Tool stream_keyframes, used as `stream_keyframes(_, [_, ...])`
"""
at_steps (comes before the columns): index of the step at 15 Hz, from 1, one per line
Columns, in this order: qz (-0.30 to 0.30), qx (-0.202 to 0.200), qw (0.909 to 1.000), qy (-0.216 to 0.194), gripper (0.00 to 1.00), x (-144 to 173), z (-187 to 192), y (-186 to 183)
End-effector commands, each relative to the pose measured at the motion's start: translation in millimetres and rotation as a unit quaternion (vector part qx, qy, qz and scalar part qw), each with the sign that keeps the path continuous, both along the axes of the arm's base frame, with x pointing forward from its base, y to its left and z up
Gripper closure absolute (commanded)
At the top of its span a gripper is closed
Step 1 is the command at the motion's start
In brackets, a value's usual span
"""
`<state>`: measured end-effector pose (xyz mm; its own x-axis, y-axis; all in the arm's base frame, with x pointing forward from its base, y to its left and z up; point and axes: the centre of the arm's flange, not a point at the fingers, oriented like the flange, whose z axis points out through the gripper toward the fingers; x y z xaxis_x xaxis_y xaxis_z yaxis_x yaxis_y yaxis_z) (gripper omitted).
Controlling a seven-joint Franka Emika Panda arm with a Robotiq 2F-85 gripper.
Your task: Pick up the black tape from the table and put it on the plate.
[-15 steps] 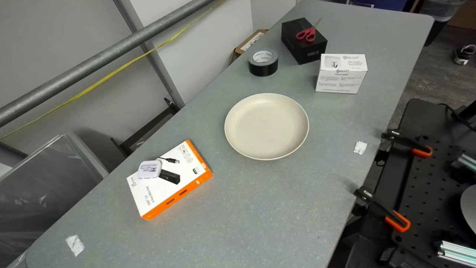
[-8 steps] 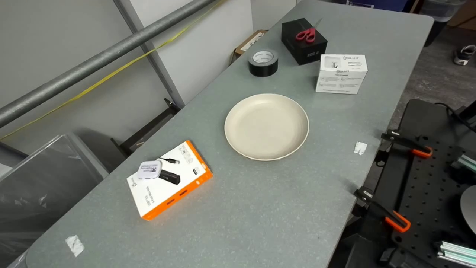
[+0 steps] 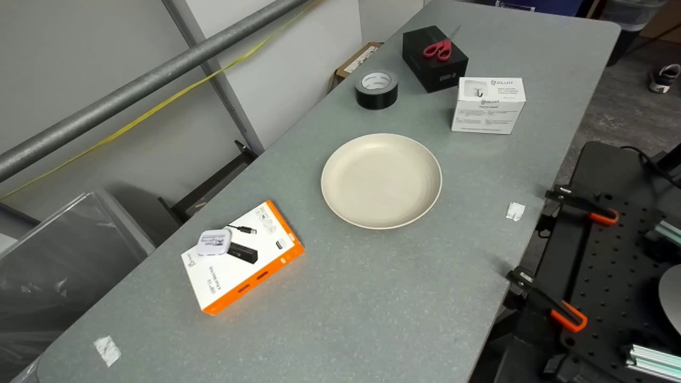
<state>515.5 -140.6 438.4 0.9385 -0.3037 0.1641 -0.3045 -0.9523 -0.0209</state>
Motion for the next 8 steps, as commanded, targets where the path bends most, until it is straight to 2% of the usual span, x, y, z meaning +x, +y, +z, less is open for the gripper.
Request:
stream_keyframes(1, [-0.021, 0.031, 0.9990, 0.027, 0.00, 75.5, -50.7, -20.4])
stream_keyframes(5, [-0.031, 0.015, 0.9978, 0.056, 0.00, 126.0, -120.9, -29.1])
stream_keyframes(8, [-0.045, 0.002, 0.9966, 0.069, 0.00, 150.2, -158.2, -34.7])
